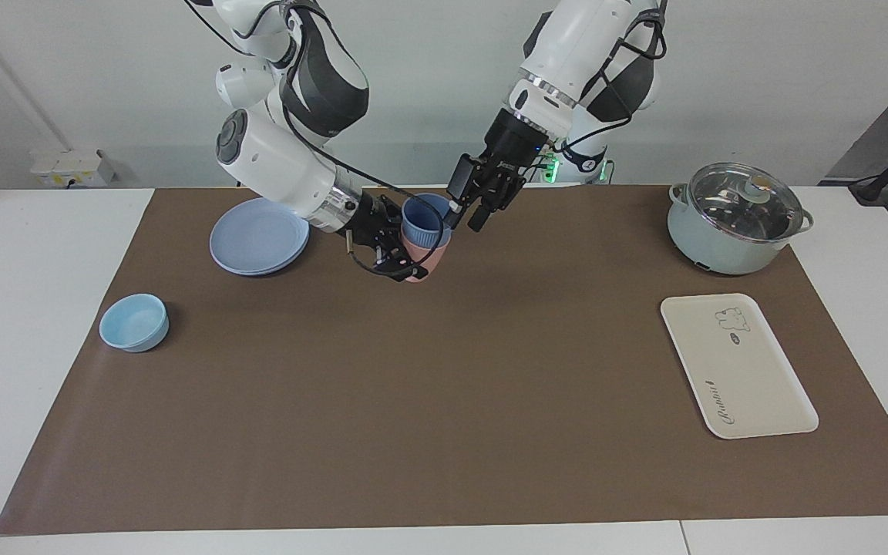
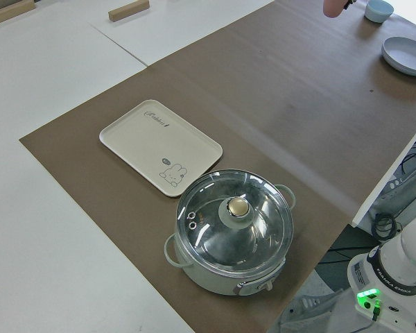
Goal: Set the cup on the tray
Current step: 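Bring the cups toward the left gripper and grasp the blue cup, then pull the blue cup out with the left gripper while the right holds pink, then lower the blue cup onto the tray while the right gripper lowers pink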
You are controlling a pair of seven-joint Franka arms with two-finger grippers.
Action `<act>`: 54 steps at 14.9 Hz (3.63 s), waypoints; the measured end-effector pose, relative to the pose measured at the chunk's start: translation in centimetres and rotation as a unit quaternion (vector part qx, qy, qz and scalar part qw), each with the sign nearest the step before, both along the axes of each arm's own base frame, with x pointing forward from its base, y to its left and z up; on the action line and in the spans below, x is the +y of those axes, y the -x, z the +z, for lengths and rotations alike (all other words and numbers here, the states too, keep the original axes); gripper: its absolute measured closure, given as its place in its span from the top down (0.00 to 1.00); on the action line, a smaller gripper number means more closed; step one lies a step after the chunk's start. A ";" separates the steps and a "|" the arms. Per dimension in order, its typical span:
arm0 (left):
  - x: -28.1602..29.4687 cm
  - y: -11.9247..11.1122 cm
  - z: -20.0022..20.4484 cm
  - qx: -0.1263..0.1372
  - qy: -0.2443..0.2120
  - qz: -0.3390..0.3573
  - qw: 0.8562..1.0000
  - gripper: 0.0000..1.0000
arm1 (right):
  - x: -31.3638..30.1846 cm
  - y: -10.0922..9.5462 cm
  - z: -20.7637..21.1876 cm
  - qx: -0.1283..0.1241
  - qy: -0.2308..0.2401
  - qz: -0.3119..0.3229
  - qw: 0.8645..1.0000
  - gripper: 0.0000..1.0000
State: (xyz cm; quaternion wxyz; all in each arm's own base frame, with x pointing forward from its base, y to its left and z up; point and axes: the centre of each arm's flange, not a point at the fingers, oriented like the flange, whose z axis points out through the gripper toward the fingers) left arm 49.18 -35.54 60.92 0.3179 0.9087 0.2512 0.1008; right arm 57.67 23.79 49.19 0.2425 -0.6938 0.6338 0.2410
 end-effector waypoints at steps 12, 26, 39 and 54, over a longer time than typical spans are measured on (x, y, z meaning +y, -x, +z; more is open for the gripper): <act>-1.6 2.1 -1.2 0.027 -0.025 -0.039 0.999 0.08 | -0.8 -0.3 0.0 -0.005 0.001 -0.010 1.000 0.78; 0.9 2.9 6.4 0.040 -0.031 -0.057 0.997 0.06 | -0.2 -0.2 0.0 -0.014 0.002 -0.014 1.000 0.78; 23.0 -3.8 0.8 0.013 -0.164 -0.099 0.981 0.06 | -18.4 -2.1 -8.3 -0.014 0.015 -0.073 0.997 0.78; 51.6 -10.9 -20.0 -0.007 -0.248 -0.199 0.948 0.06 | -37.8 0.2 -21.4 0.009 -0.086 -0.086 0.993 0.78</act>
